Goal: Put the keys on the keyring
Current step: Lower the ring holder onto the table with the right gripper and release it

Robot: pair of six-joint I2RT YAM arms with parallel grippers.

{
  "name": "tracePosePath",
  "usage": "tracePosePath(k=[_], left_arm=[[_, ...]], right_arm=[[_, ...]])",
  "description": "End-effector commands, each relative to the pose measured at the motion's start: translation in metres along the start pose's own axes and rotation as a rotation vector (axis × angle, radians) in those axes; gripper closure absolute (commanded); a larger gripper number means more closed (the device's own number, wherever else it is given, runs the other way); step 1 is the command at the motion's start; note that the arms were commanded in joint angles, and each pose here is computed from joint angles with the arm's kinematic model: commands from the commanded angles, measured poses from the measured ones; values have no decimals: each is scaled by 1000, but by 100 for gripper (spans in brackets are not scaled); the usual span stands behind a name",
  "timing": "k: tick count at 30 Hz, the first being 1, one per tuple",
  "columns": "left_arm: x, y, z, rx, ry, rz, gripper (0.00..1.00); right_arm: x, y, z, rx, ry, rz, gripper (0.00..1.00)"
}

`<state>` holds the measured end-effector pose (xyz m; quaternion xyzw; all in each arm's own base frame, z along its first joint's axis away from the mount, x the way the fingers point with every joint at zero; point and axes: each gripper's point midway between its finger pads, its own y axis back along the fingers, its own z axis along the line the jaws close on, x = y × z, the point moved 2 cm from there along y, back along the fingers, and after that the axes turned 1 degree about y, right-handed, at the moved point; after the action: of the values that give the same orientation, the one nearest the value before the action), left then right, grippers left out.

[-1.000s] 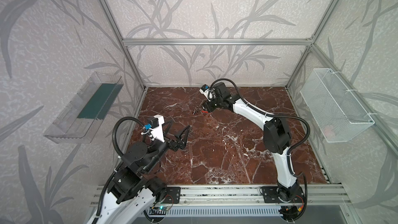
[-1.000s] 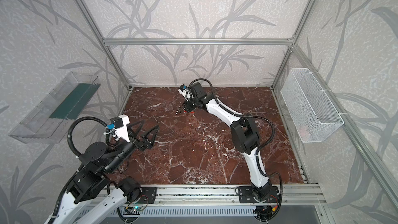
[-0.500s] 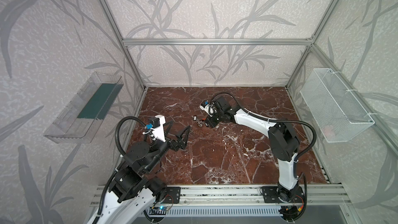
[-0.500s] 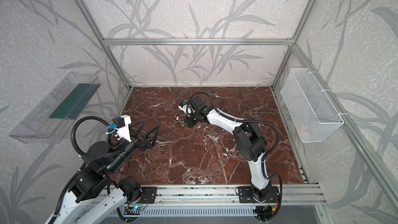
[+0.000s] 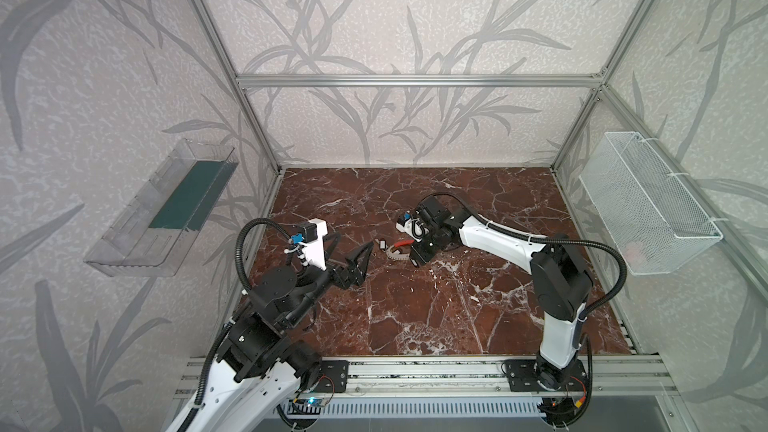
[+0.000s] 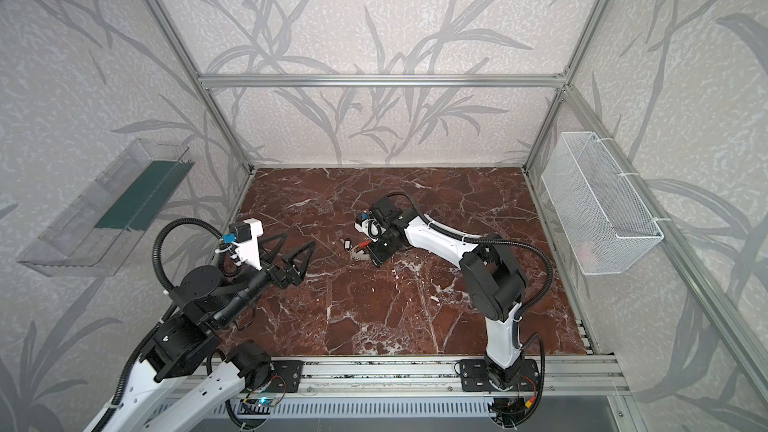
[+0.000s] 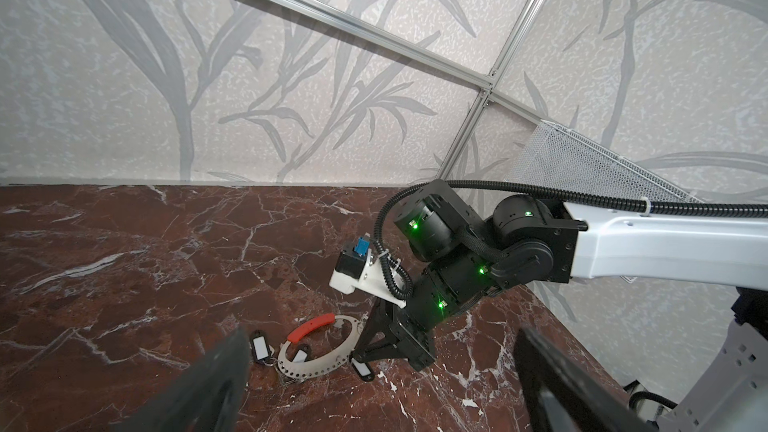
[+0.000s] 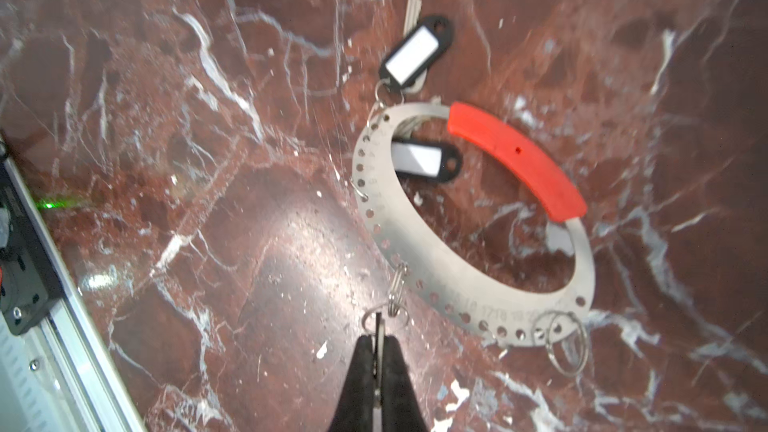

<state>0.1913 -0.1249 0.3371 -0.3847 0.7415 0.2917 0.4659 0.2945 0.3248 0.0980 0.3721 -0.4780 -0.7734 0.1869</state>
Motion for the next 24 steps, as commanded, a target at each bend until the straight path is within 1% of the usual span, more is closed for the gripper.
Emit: tracePosePath(k=[1, 9, 13, 14, 15, 17, 19, 22, 24], left_arm=[[-1, -3, -2, 14, 8, -10, 1], [2, -13, -3, 24, 15, 10, 1], [3, -16, -4, 26, 16, 21, 1], [3, -16, -5, 28, 16, 22, 1], [4, -17, -5, 29, 16, 24, 1], [4, -17, -5, 29, 16, 24, 1], [3, -18, -4, 23, 14, 26, 1], [5, -20, -2, 8, 11, 36, 1], [6, -21, 0, -3, 8, 42, 1]], right_arm=[[29, 10, 6, -6, -46, 87, 100], [69, 0, 3, -1, -116, 199, 99], [81, -1, 5, -8, -132, 225, 98], [83, 0, 5, -8, -134, 228, 96], [86, 0, 5, -8, -136, 232, 92], [89, 2, 4, 2, -143, 239, 79], [91, 5, 3, 14, -146, 240, 71], [91, 12, 0, 39, -161, 215, 65], [89, 18, -3, 55, -179, 188, 63]])
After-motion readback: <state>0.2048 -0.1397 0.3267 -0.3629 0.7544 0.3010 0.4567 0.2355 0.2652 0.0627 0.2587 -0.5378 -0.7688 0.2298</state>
